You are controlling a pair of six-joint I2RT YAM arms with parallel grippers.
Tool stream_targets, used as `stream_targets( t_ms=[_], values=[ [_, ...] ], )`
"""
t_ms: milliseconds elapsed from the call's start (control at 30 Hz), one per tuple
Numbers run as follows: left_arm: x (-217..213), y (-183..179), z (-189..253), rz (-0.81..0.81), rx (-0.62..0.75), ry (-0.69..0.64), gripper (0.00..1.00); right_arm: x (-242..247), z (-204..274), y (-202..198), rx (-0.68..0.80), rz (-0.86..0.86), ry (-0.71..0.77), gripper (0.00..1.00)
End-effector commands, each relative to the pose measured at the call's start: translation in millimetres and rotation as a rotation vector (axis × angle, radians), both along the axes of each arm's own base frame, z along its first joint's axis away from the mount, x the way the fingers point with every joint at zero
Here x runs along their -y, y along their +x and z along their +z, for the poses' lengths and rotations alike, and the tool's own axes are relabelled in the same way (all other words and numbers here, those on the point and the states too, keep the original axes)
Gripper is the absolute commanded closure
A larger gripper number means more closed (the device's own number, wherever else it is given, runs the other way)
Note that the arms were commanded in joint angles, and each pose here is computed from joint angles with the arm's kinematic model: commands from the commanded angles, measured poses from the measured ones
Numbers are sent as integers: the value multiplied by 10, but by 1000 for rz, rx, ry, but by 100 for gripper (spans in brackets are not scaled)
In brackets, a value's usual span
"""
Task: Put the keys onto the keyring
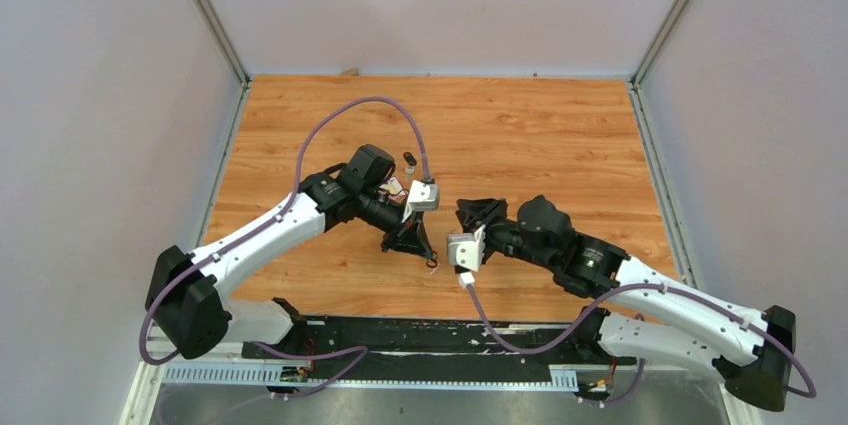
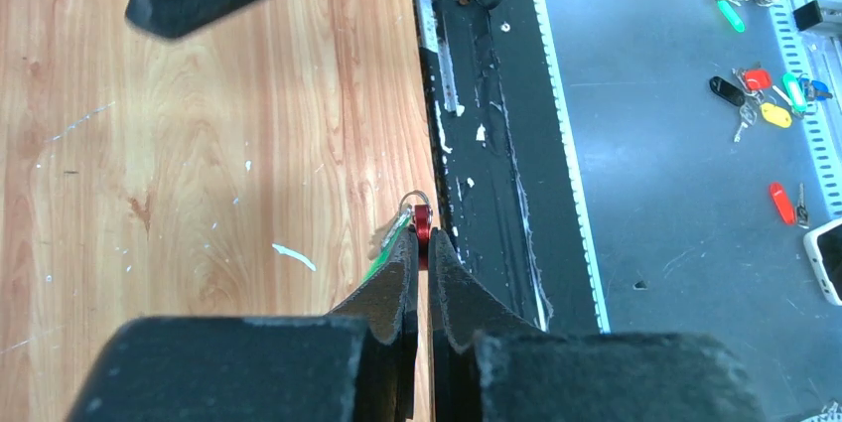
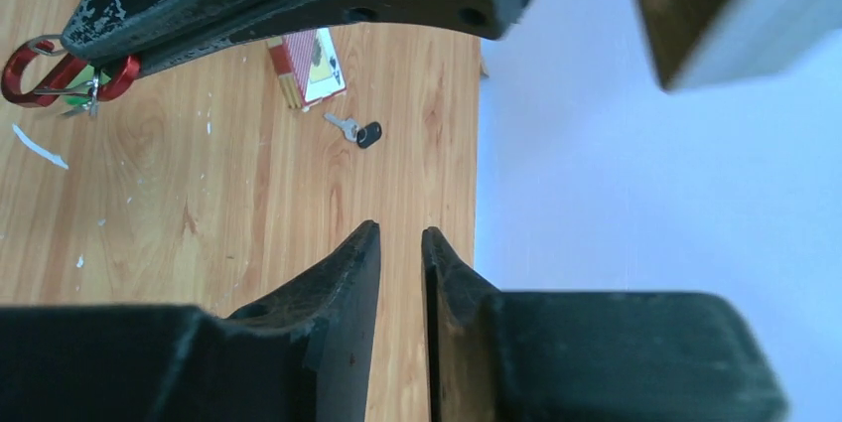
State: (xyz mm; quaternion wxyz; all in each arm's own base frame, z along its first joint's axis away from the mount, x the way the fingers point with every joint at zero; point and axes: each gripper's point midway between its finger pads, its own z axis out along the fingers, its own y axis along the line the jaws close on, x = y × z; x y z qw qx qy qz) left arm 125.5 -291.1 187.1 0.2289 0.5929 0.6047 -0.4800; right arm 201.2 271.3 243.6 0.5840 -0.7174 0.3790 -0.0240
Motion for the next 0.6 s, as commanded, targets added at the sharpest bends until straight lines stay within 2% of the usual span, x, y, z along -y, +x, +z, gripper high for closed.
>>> stream_targets(
  t_ms=[0,200,300,567],
  values=[
    [12,22,117,3,57,-39,100,15,96,-216,-122,94,111,74],
    [35,97,238,17,119,-63,100,-49,-64,-402,-250,182,99,64],
    [25,106,301,4,164,-79,100,-91,-152,-460,-300,206,94,53],
    [32,128,429,-14,278,-153,100,-179,-293,-579,-395,260,67,50]
  ],
)
